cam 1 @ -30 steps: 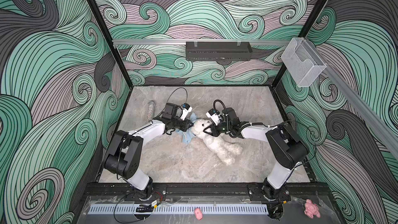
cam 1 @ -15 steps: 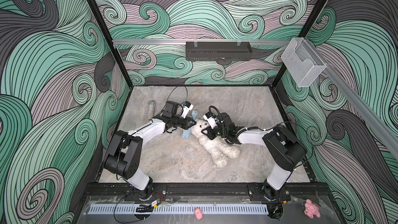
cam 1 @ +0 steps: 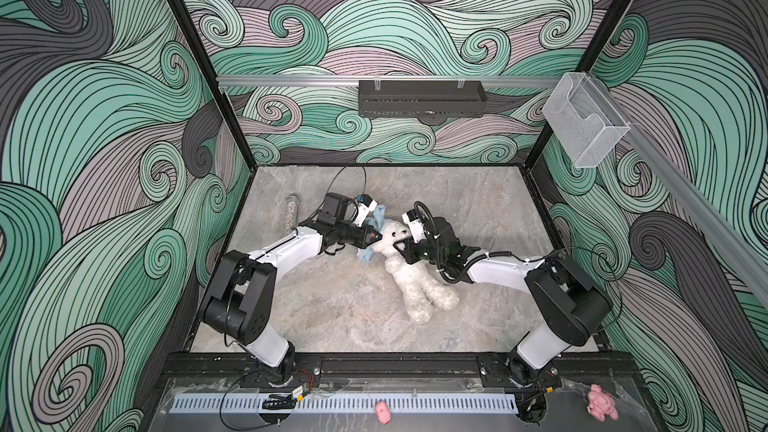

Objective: Dress the teddy bear

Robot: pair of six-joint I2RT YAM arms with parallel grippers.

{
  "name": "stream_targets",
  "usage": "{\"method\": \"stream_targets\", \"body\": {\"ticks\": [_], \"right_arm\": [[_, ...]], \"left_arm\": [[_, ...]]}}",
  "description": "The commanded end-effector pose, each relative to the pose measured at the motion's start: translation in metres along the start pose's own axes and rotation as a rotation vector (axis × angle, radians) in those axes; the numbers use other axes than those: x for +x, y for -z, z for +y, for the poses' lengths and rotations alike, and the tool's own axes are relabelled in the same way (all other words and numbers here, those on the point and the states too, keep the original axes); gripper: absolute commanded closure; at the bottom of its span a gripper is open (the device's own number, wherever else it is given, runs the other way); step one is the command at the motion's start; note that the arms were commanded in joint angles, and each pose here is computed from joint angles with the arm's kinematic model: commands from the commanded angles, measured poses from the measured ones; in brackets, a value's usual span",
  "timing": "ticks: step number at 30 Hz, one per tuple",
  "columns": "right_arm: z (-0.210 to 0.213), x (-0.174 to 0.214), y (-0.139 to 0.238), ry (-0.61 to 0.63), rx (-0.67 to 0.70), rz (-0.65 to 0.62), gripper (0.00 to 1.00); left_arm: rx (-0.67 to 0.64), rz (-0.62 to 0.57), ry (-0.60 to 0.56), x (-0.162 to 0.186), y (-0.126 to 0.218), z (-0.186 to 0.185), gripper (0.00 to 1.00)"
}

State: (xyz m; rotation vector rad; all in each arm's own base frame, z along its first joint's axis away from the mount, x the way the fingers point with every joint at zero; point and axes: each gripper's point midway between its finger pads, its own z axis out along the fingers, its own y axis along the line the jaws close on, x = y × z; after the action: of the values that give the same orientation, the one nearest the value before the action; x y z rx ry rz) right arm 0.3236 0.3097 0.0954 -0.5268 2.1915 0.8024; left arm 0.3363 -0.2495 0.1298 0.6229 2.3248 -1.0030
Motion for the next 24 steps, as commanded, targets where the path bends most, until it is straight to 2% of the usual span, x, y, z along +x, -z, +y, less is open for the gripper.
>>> {"method": "stream_targets", "body": {"ticks": [1,5,12,24], "right_arm": [[-0.004,-0.013,-0.006,-0.019,0.083,-0.035,0.81],[-0.001,-0.002,-0.014,0.020,0.079,-0.020,0.80],[0.028,0.019,-0.019,0.169,-0.084,-0.028,0.81],[0.051,0.008,-0.012,0.249,-0.228,-0.136,0.81]], "left_arm": [[0.036,0.013,0.002,-0.004,-0.005,-0.012,1.00],[0.096,-0.031,0.042,-0.020,-0.002,-0.025,1.00],[0.140,-0.086,0.143,-0.047,-0.003,-0.032,1.00],[0.173,-0.012,0.186,-0.036,-0.012,-0.043,0.98]]}}
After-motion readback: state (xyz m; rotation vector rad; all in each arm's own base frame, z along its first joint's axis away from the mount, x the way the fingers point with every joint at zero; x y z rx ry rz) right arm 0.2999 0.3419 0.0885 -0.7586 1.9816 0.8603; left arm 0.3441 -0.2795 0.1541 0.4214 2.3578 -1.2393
